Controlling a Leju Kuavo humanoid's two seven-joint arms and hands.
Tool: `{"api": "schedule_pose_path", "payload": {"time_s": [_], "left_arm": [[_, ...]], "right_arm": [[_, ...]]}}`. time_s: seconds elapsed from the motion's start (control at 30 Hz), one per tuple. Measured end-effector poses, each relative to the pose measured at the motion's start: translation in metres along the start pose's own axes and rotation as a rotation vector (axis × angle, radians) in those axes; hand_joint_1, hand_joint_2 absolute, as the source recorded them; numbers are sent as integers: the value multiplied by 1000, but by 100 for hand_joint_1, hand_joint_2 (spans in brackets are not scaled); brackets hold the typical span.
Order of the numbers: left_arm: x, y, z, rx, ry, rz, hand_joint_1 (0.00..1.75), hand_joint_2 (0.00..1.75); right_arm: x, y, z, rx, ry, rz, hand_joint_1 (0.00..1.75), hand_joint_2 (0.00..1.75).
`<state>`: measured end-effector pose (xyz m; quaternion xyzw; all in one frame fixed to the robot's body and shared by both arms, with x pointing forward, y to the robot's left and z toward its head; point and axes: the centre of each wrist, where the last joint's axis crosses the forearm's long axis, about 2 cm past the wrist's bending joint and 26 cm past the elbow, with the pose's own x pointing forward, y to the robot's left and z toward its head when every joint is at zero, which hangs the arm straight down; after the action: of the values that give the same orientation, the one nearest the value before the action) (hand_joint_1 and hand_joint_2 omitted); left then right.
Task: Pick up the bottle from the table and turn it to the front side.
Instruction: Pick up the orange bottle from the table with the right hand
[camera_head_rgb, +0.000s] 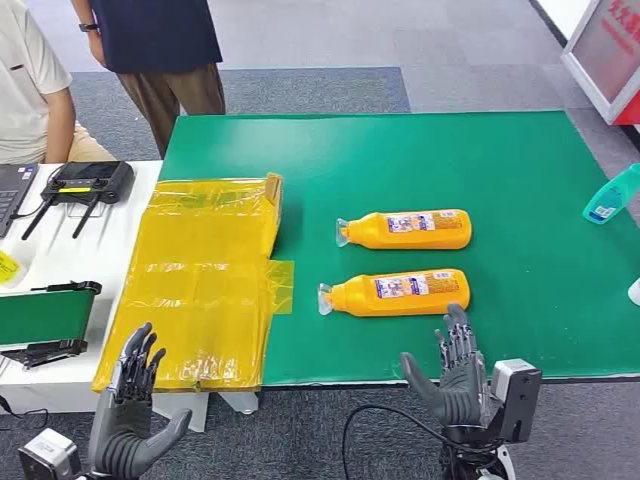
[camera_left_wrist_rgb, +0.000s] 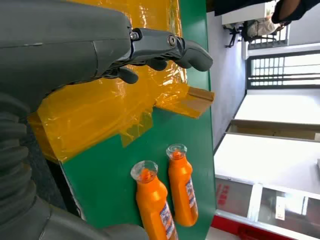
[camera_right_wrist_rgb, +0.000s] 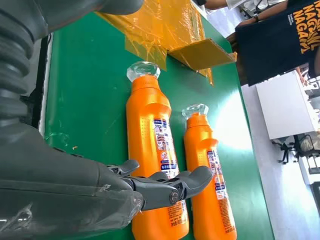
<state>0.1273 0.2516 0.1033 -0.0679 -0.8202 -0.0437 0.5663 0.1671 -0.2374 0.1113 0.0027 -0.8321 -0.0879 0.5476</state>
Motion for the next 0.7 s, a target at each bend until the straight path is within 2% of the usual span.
{"api": "schedule_pose_path", "payload": {"time_s": [0.7], "left_arm": [[1,3,6,39,15,-4,0,175]], "right_arm": [[0,-1,1,10,15,16,0,175]]}}
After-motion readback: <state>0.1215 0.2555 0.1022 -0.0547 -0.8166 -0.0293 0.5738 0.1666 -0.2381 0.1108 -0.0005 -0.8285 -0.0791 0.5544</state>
